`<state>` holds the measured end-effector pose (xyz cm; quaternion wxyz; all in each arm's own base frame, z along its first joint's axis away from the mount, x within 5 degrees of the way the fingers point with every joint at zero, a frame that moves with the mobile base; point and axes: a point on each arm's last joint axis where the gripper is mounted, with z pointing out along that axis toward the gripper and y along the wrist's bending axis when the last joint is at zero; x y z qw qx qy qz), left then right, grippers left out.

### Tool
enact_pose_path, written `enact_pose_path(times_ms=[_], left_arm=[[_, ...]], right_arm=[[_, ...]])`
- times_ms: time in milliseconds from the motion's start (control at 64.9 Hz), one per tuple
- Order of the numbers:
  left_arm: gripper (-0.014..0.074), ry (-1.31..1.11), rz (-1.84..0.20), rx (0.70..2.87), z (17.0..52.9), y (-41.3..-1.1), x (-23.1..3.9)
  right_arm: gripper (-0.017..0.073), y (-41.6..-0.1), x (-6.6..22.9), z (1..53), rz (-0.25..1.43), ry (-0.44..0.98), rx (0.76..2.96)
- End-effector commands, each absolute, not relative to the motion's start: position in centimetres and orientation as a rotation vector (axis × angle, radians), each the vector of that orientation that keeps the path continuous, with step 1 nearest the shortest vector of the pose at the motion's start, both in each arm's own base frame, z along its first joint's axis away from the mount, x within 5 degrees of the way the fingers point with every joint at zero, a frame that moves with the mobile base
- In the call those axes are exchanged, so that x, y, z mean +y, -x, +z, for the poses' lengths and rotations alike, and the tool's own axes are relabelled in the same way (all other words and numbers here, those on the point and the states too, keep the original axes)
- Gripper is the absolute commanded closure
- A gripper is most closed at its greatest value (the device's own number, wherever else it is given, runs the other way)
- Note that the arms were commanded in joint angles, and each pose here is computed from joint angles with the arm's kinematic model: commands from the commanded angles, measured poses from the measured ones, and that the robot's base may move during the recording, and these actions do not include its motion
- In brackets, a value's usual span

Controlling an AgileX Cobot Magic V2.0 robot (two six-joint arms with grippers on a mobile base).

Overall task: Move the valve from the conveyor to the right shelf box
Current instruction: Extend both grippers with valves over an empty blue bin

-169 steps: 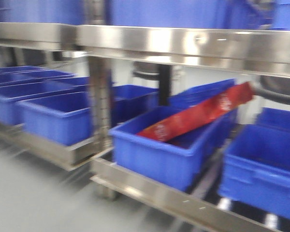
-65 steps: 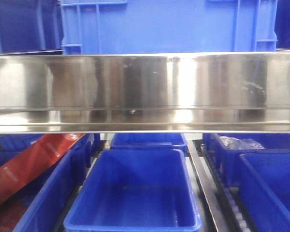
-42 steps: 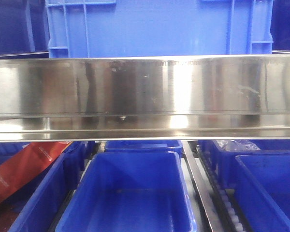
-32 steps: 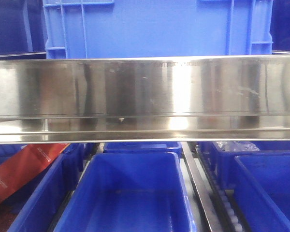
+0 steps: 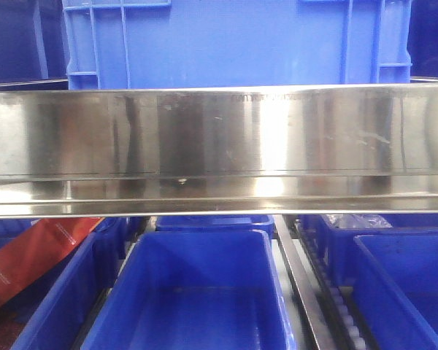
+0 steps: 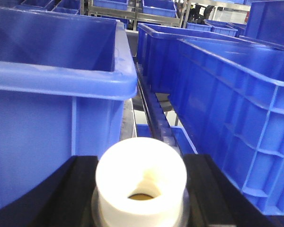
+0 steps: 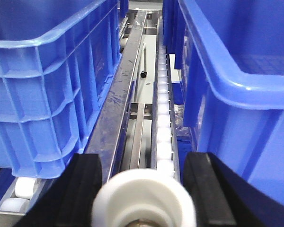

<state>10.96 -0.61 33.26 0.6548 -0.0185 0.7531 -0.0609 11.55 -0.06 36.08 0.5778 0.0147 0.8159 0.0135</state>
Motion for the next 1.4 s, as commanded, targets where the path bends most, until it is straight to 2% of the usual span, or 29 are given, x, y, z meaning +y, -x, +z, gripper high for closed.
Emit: enact_pose_path(times_ms=[0,231,447,678,786,1063,1202,1387], left_arm=[[0.0704,0.051,-0.14,1.634,34.2,-10.8,-0.6],[0.0704,0.043,-0.146,1.635,35.2,-10.9,-0.6],[0.0704,-0.074,-0.061,1.703,40.1,-12.3,-0.8],[0.0704,-0.151,-0.128,1.703,44.7,-16.4,-1.8],[0.0704,-0.257,-0.174,1.711,46.1,-18.6,-3.5],[0.0704,-0.482,-0.338,1.678,47.6,-25.1,-11.3],[0.0704,-0.482,-0.415,1.696,47.1,-28.6,-14.1],[0.0704,-0.434,-0.491,1.732,45.4,-33.3,-16.4]], right_arm=[[0.0721,-11.5,-0.2,37.1,0.012,-0.031,1.819],[0.0721,-11.4,-0.1,37.6,0.043,-0.045,1.793],[0.0721,-11.6,0.0,40.8,0.06,-0.046,1.723],[0.0721,-14.6,0.9,44.2,0.105,0.018,1.661],[0.0721,-16.7,2.0,45.8,0.149,0.065,1.654],[0.0721,-23.4,5.4,49.4,0.24,0.157,1.614],[0.0721,-26.5,7.6,50.0,0.28,0.193,1.59],[0.0721,-30.9,9.9,47.4,0.302,0.214,1.602]])
